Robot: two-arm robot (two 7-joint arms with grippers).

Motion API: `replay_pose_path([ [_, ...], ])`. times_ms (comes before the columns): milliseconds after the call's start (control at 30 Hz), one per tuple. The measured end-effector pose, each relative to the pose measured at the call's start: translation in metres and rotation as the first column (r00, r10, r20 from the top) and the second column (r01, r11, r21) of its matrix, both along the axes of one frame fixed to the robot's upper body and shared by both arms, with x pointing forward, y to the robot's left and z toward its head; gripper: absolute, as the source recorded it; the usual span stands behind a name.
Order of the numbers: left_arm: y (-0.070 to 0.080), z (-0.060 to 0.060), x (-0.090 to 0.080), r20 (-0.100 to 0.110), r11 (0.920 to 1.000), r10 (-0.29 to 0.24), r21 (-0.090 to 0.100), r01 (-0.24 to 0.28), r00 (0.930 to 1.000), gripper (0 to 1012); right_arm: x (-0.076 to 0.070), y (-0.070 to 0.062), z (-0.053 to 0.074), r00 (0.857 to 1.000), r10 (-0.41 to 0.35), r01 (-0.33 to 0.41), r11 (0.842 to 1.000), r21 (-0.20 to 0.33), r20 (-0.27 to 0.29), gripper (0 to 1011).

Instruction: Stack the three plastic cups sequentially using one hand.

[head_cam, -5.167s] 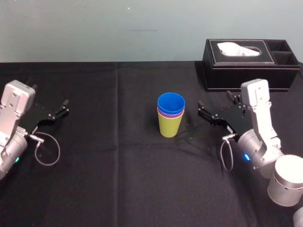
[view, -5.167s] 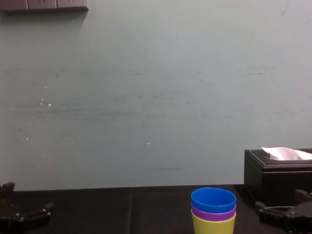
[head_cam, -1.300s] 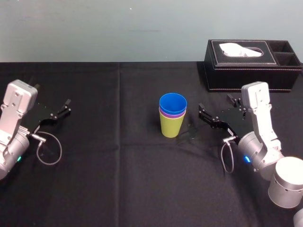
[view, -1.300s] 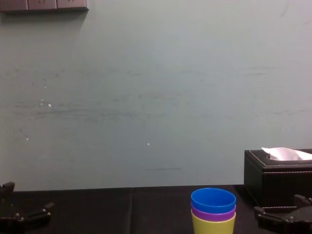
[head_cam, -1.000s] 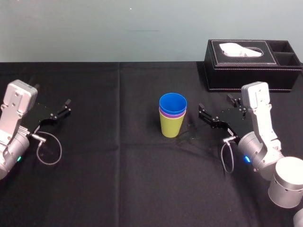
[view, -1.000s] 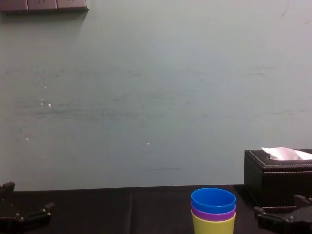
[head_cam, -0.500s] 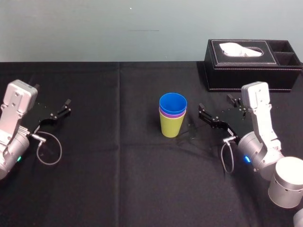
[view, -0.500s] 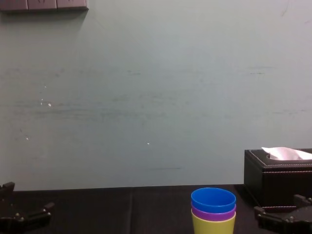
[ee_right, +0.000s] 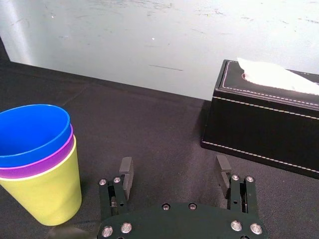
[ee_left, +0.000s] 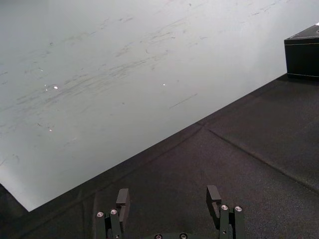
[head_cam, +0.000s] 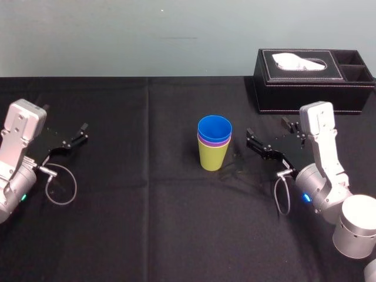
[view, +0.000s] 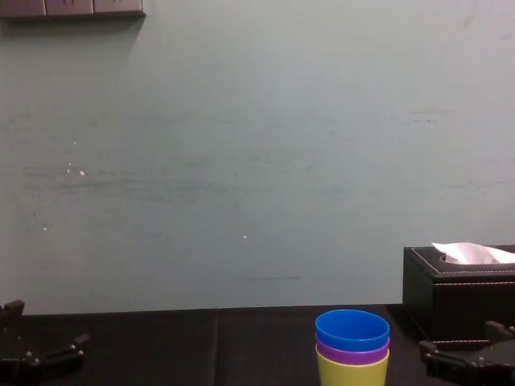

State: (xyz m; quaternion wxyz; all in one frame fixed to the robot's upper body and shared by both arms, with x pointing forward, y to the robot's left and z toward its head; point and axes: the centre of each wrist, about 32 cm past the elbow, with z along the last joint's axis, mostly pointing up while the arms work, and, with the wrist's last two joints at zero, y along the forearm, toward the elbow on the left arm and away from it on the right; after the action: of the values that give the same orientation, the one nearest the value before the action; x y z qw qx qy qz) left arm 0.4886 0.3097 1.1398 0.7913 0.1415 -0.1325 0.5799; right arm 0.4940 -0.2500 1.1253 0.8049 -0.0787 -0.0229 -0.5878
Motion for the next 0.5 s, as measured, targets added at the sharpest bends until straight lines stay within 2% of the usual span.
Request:
replay_pose_path([
  [500,0.0,0.0,0.0,0.0,1.0,0.0,0.0,0.0,1.0,1011,0.0,0.0,0.0,1.0,0.0,0.0,1.0,0.0,0.0,1004],
])
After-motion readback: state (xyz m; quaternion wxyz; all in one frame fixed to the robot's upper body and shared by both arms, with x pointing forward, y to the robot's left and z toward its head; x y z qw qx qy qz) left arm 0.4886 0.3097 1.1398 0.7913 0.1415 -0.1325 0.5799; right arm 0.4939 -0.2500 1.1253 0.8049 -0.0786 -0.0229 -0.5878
